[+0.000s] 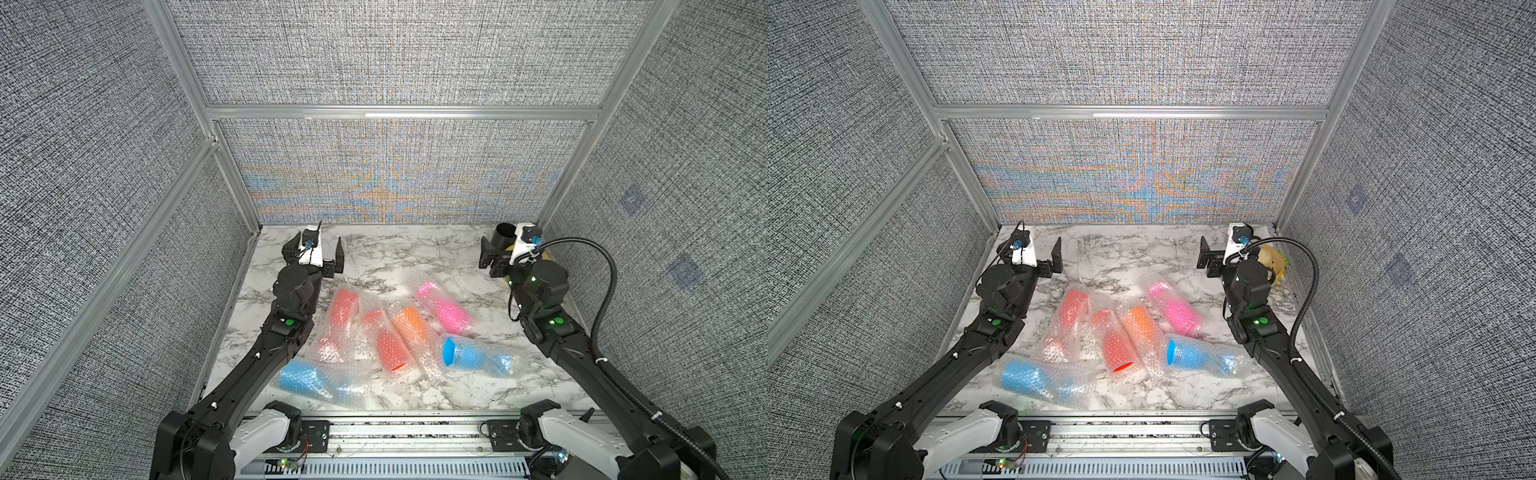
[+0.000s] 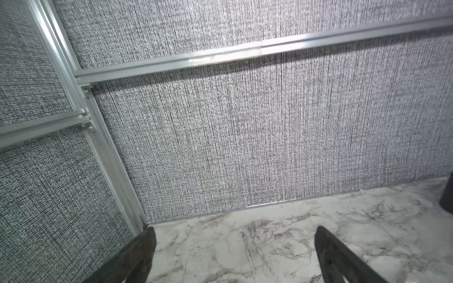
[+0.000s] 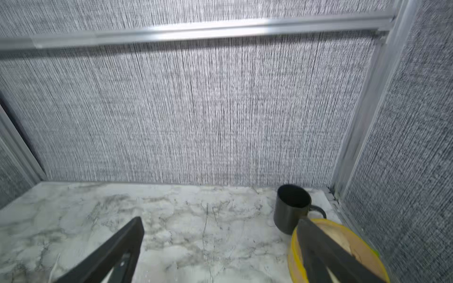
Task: Unpack wine glasses from bubble wrap
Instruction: Move the bubble wrap to the center of the board.
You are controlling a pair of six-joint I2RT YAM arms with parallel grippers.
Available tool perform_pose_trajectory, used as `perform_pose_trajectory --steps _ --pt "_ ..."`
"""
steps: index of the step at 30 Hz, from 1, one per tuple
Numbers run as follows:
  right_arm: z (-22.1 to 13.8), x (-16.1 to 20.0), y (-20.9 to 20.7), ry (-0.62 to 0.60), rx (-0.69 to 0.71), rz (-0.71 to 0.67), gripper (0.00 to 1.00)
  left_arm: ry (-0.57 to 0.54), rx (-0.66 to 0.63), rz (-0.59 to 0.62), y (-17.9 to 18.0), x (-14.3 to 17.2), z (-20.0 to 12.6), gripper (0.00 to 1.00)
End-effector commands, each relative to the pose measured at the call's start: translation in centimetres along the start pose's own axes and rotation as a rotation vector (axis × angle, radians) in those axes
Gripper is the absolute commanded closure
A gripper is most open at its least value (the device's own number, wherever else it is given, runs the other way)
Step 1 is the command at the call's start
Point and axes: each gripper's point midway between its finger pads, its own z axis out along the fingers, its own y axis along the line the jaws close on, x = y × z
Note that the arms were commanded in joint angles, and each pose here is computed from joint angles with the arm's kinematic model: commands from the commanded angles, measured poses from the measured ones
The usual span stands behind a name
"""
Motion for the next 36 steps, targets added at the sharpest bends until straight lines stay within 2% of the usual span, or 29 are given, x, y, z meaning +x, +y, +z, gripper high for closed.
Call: perform_pose_trajectory --steps 1,3,4,6,8,11,19,23,26,33,36 --pt "-9.4 -7.4 5.5 0.152 -0.195 -0.085 0.01 0.122 0.340 -0.031 -9.2 -3.0 -5.9 0.00" --pt "-12.0 -9.0 4.6 0.155 -0.230 -0.013 0.01 0.238 0.338 -0.187 -8.8 -2.5 -7.3 0.00" --pt "-12.9 -9.5 3.2 0.134 -0.187 0.085 0.01 0.297 0.337 -0.222 -8.5 -2.2 -8.1 0.00" --pt "-14.8 -9.7 2.8 0.121 -0.254 0.168 0.01 0.354 0.327 -0.272 -7.9 -1.8 -9.3 0.00" --pt "-15.5 -8.3 2.5 0.215 -0.249 0.177 0.01 0.379 0.257 -0.393 -6.8 -0.7 -9.8 0.00" --pt "-15.9 -4.8 2.9 0.416 -0.244 0.157 0.01 0.415 0.281 -0.464 -6.9 0.4 -10.9 0.00" --pt "-16.6 2.0 2.1 0.602 -0.153 0.287 0.01 0.587 0.220 -0.375 -6.3 4.8 -12.2 0.00" --pt "-17.2 4.9 1.1 0.729 -0.020 0.385 0.04 0.755 0.293 -0.338 -8.3 7.6 -13.0 0.00" --pt "-17.5 7.0 1.4 0.832 0.042 0.461 0.04 0.829 0.355 -0.300 -9.9 9.4 -13.3 0.00" --pt "-18.2 11.2 2.2 0.968 0.195 0.741 0.01 0.892 0.408 -0.222 -12.4 11.4 -13.4 0.00" --pt "-18.5 13.5 1.9 1.011 0.319 0.841 0.01 0.889 0.436 -0.200 -13.2 11.5 -13.5 0.00"
